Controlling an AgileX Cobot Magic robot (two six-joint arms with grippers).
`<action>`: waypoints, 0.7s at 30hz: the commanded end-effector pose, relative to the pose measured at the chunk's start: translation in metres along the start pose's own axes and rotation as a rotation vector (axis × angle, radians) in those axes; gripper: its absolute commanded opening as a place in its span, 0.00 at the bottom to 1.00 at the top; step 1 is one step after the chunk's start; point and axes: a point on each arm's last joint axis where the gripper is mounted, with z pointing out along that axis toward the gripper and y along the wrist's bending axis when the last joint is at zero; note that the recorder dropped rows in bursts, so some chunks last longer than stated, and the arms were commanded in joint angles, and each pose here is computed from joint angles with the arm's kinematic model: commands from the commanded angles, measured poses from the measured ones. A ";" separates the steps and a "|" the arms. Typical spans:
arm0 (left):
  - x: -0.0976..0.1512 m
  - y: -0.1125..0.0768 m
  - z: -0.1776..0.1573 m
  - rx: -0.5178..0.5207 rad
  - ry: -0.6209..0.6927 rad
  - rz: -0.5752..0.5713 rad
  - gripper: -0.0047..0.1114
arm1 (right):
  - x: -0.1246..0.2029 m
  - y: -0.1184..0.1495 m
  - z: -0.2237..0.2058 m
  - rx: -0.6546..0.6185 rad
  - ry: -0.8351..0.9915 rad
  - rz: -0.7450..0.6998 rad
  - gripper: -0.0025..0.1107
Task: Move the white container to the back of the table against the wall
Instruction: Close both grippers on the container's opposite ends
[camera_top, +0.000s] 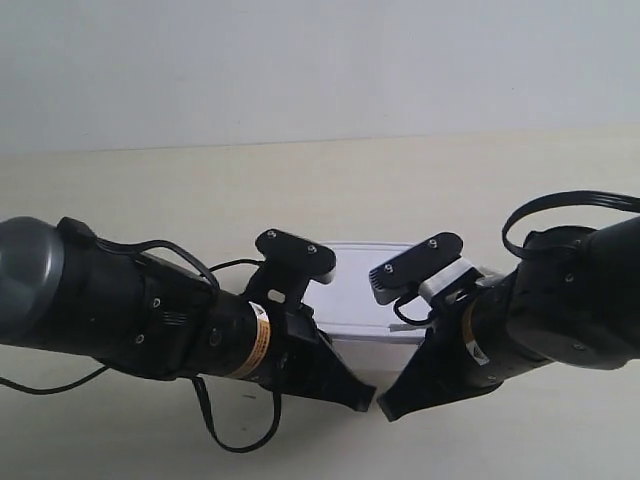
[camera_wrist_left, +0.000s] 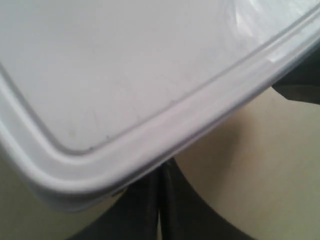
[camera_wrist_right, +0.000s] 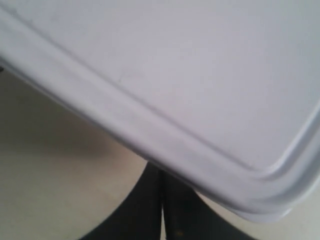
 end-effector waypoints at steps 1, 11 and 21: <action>-0.007 0.000 0.003 -0.009 -0.017 0.009 0.04 | -0.007 -0.003 0.006 0.058 0.013 -0.047 0.02; -0.010 0.026 0.011 -0.024 -0.009 0.049 0.04 | -0.016 -0.014 0.010 0.202 -0.003 -0.170 0.02; -0.021 0.035 0.011 -0.033 -0.039 0.057 0.04 | -0.036 -0.014 0.005 0.203 -0.065 -0.161 0.02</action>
